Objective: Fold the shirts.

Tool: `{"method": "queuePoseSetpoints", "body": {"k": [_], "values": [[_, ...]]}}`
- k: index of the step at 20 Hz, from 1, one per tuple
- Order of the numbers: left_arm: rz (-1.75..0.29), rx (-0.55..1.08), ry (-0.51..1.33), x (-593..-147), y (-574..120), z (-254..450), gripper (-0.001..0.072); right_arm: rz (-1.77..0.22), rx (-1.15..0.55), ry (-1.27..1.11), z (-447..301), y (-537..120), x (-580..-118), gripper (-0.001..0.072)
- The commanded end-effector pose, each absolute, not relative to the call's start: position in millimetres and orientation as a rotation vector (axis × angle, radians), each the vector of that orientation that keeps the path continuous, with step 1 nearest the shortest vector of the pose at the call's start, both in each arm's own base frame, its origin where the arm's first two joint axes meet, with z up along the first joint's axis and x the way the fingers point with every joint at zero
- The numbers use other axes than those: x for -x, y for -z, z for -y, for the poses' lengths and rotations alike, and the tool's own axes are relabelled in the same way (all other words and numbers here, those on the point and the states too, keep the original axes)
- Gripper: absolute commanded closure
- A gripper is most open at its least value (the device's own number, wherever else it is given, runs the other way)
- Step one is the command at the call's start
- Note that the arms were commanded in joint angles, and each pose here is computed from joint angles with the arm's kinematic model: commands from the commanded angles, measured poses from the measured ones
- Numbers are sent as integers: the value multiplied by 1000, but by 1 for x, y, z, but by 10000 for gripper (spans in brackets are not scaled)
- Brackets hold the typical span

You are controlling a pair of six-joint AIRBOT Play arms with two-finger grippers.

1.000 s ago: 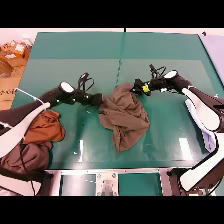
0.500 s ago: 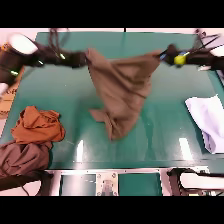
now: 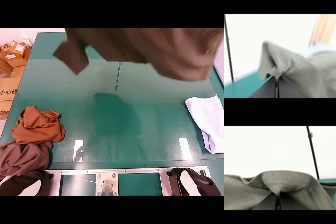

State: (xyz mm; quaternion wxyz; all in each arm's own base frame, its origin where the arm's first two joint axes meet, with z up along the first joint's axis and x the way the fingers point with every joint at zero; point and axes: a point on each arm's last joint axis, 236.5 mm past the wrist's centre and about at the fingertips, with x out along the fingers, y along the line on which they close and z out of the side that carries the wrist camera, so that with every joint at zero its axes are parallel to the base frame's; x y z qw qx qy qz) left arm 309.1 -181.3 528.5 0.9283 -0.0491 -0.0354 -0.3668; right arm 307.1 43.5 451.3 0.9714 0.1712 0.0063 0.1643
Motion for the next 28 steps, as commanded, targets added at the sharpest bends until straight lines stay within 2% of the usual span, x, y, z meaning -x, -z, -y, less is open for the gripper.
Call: {"method": "queuePoseSetpoints", "body": {"k": [1, 4, 6, 9, 12, 15, 17, 18, 19, 20, 23, 24, 25, 28], "values": [[136, 68, 750, -287, -547, 177, 684, 36, -295, -338, -57, -467, -271, 696], [-34, 65, 737, -327, -490, 182, 684, -81, -343, -336, -51, -424, -294, 696], [-154, 62, 705, -363, -442, 182, 684, -195, -413, -317, -41, -371, -318, 697], [-360, 127, 694, -426, -351, 193, 683, -411, -549, -277, -29, -267, -350, 696], [-615, 240, 721, -481, -229, 217, 684, -609, -638, -217, -25, -146, -383, 695], [-856, 296, 714, -511, -103, 240, 683, -799, -663, -190, -46, -40, -414, 695], [-943, 324, 680, -525, -42, 245, 684, -904, -679, -178, -57, 12, -432, 691], [-972, 358, 645, -531, -22, 244, 684, -939, -689, -169, -56, 29, -440, 593], [-987, 390, 607, -538, -9, 239, 683, -949, -703, -153, -48, 36, -448, 437], [-988, 396, 587, -542, -3, 234, 683, -943, -718, -141, -35, 34, -454, 354], [-988, 384, 540, -550, 3, 207, 683, -907, -788, -117, 13, 3, -452, 363], [-997, 393, 521, -552, 5, 195, 683, -910, -834, -103, 29, -5, -442, 443], [-1009, 403, 501, -553, 7, 183, 684, -932, -873, -97, 38, -8, -429, 563], [-1030, 431, 452, -556, 11, 151, 683, -1101, -942, -24, 39, 18, -366, 583]]}}
